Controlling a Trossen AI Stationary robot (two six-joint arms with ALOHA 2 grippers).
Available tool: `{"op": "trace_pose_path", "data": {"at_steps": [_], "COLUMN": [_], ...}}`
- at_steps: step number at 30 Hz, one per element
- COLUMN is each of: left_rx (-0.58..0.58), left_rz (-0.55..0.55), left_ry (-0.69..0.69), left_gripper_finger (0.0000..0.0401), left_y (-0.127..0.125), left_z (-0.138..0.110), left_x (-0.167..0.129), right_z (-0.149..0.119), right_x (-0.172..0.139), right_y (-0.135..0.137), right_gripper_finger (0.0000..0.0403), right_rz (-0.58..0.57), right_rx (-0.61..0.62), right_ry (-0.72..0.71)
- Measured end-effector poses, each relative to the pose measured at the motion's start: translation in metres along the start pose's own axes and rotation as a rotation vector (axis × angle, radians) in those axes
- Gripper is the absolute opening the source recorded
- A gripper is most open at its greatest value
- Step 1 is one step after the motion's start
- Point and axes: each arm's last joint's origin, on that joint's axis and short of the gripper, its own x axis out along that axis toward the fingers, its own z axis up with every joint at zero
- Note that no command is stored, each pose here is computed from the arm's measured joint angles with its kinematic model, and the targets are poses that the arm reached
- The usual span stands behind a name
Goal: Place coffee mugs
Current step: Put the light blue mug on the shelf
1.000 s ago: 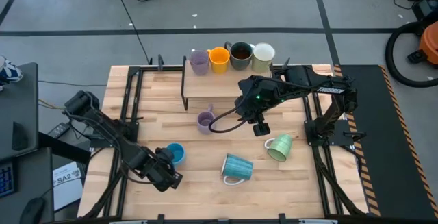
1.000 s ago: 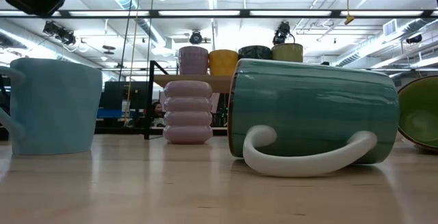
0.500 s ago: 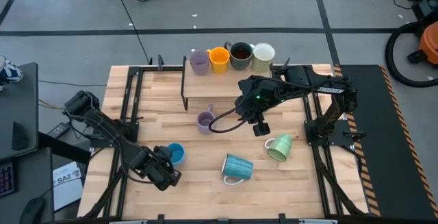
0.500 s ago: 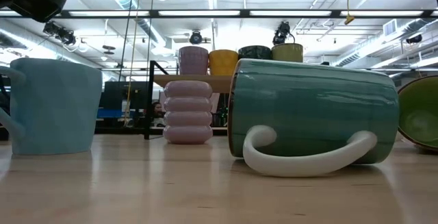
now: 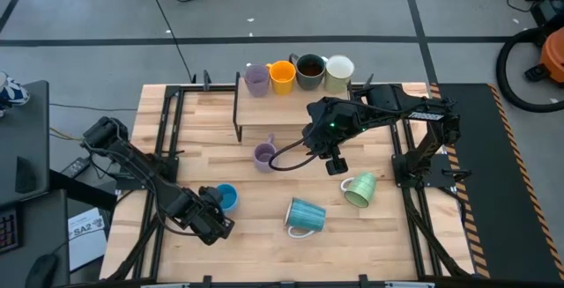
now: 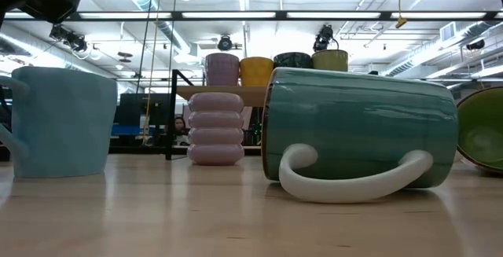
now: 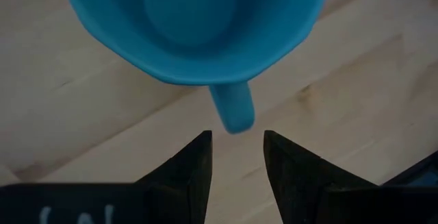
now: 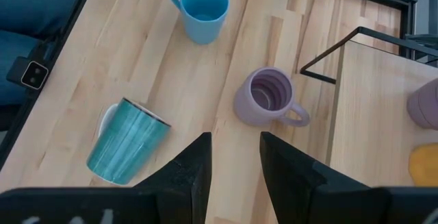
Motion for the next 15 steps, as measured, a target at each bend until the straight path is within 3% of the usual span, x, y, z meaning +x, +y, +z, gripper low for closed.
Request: {"op": "trace_pose_path", "data": {"at_steps": [4,15], "left_rx": [-0.003,-0.025], "left_rz": [-0.006,0.002], "left_ry": [-0.003,-0.010], "left_gripper_finger": [0.0144,0.0216], "left_y": [0.001,0.012], "left_z": [0.000,0.005], "left_x": [0.003,0.021], "right_z": [0.000,0.000], "right_x": [0.000,0.000], "right_y": [0.000,0.000], "right_gripper_finger": [0.0130,0.0130], "right_rz": [0.000,0.000], "right_rx": [0.000,0.000], "right_ry": [0.000,0.000]}}
